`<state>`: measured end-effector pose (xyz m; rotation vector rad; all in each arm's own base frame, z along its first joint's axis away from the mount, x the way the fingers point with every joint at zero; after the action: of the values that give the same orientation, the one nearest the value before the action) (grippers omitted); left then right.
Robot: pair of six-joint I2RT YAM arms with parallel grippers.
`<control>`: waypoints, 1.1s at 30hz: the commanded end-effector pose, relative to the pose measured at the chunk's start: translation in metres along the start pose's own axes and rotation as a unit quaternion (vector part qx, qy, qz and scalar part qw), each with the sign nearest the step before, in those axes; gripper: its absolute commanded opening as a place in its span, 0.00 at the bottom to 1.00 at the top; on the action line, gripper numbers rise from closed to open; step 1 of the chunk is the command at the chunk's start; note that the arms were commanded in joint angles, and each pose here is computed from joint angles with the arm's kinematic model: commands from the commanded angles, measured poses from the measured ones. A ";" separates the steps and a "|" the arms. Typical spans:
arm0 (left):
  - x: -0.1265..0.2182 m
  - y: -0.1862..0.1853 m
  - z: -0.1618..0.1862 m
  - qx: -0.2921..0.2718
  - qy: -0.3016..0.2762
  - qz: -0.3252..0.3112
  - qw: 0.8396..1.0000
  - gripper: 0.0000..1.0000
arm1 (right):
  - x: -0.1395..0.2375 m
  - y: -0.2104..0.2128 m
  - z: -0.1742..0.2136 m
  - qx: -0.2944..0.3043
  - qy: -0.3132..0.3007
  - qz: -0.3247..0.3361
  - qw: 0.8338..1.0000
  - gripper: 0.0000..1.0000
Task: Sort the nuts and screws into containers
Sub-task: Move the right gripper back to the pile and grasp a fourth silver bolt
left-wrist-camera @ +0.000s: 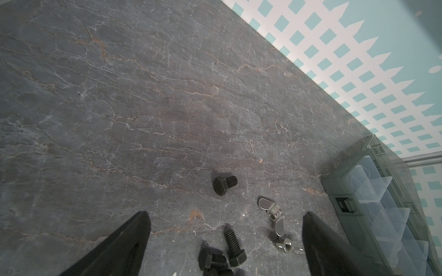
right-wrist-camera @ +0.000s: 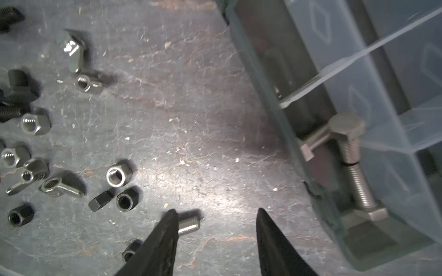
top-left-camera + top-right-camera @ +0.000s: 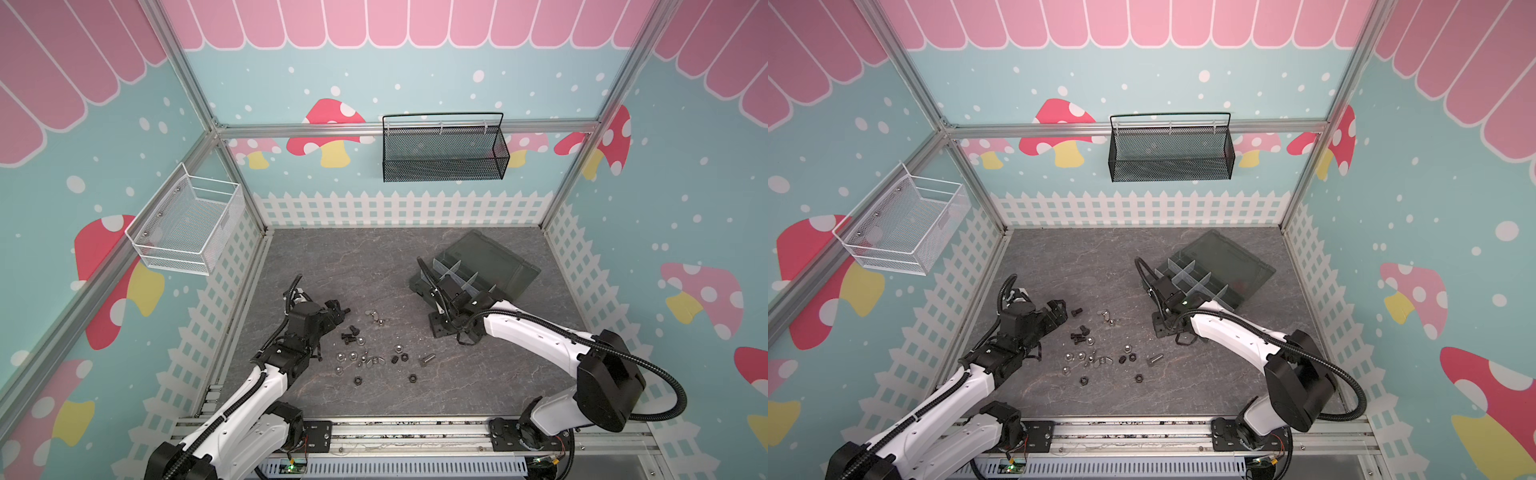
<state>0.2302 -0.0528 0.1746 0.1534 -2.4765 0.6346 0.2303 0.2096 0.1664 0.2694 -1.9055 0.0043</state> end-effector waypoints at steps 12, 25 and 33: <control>0.001 0.009 0.010 0.008 0.007 -0.002 1.000 1.00 | -0.018 0.042 0.039 -0.036 0.074 0.014 0.997 0.71; 0.003 0.010 0.009 0.008 0.006 0.000 1.000 1.00 | -0.031 0.052 0.036 -0.027 0.079 0.056 0.995 0.81; 0.002 0.011 0.010 0.008 0.008 -0.003 1.000 1.00 | -0.038 0.052 0.036 -0.029 0.080 0.067 0.994 0.83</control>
<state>0.2234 -0.0503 0.1675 0.1454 -2.4684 0.6395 0.1989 0.2615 0.1262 0.1429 -1.7521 0.0565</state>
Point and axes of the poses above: each gripper's point midway between its finger pads, its own x axis back along the fingers, its own y axis along the line the jaws close on, z = x × y, the point moved 8 cm from there along x, back along the fingers, and after that the axes turned 6 degrees about -x, right-handed, at the moved point
